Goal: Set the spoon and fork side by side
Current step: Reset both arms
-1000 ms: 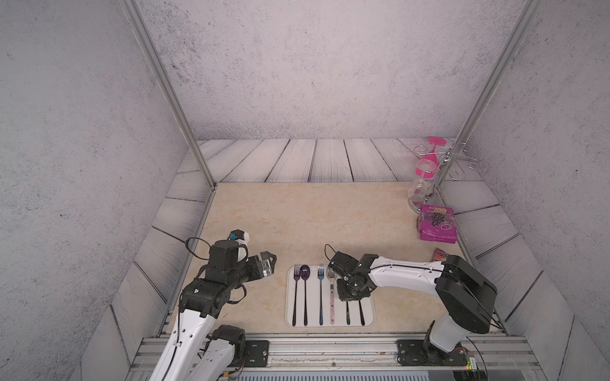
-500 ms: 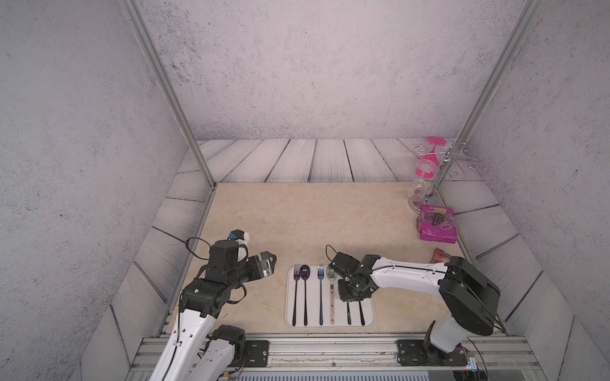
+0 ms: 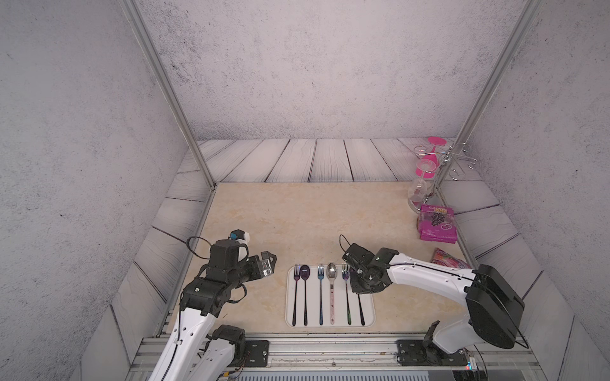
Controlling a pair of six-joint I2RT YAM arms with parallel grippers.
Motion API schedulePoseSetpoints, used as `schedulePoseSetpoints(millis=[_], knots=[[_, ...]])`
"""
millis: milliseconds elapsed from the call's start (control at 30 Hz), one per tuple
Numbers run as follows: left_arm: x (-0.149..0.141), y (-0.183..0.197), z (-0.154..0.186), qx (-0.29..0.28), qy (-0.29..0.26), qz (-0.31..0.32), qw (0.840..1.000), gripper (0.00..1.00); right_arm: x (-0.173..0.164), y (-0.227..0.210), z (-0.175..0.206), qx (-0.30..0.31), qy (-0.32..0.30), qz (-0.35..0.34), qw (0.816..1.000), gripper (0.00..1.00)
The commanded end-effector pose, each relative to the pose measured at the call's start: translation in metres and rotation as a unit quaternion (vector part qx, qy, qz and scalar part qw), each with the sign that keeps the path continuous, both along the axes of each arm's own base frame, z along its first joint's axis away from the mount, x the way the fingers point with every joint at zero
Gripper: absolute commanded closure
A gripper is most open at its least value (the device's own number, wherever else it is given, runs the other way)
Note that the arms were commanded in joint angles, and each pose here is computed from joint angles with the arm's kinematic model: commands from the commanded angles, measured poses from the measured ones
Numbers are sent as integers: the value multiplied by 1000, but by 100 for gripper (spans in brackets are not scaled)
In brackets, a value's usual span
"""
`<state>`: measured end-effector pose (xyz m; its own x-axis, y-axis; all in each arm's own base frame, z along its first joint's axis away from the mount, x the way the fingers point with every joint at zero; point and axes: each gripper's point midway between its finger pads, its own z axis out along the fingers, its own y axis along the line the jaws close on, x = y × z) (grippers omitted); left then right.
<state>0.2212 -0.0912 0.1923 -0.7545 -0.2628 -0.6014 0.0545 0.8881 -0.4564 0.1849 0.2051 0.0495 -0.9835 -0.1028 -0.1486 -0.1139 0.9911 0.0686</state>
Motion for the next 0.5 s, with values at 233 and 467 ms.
schedulePoseSetpoints(millis=[233,467], knots=[[13,18,-5,41,8,51,998,1,12,-21,23,-24,-49,36,998,55],[58,24,6,91,-59,57,993,1,59,-74,99,-53,-195,50,978,3]])
